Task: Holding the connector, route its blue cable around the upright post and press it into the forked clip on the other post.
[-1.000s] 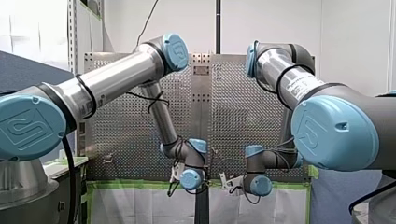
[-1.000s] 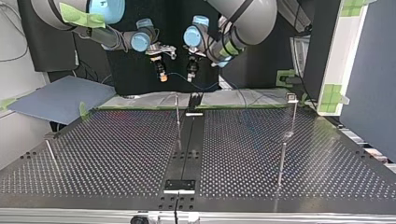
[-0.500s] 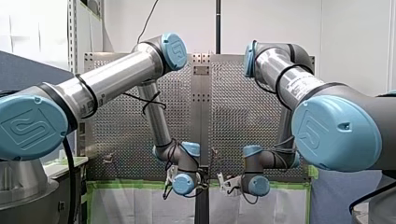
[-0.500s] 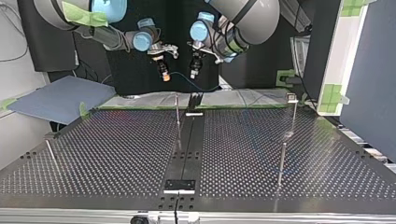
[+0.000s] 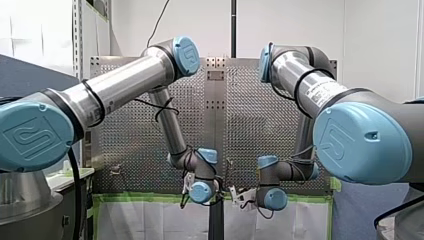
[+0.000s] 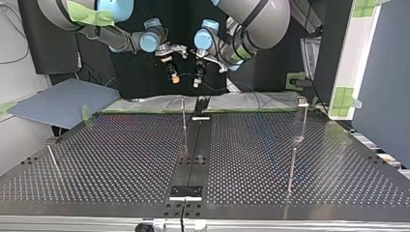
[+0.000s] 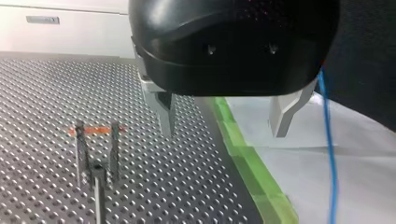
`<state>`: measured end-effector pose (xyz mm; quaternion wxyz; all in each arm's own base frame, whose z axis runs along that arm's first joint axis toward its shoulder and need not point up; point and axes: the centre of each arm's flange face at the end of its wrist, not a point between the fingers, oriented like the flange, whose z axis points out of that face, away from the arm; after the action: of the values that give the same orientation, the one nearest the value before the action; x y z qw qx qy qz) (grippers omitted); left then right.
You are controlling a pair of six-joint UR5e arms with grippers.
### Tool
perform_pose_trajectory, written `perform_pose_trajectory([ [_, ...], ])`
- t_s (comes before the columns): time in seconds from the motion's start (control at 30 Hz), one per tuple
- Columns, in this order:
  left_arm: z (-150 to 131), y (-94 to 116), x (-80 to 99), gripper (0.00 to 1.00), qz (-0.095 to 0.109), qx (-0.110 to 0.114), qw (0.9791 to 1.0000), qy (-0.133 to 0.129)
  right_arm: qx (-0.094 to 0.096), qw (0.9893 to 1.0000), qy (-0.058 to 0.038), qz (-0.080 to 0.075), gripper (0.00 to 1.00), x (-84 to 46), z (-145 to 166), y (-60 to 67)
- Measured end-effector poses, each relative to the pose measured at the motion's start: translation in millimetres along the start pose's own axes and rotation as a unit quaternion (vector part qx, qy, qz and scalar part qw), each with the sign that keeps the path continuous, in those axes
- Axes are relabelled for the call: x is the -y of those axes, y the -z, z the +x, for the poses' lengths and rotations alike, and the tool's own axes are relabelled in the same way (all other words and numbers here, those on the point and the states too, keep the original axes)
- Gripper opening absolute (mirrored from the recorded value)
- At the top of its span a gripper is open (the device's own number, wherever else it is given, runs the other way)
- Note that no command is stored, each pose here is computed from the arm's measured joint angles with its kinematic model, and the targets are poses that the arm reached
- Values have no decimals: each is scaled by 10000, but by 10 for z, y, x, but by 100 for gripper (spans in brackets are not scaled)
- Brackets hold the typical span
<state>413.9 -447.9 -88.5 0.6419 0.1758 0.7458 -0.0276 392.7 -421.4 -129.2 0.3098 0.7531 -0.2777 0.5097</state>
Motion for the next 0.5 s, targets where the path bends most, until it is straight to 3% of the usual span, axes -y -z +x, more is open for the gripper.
perform_pose_trajectory([
  [0.23,61,5,-108,100,-91,-290,9994,-136,26,9998,-8,-195,0,-71,-10,-6],
  [0.5,52,-67,-180,100,-174,-444,9987,-181,-47,9998,3,-218,0,-80,3,-21],
])
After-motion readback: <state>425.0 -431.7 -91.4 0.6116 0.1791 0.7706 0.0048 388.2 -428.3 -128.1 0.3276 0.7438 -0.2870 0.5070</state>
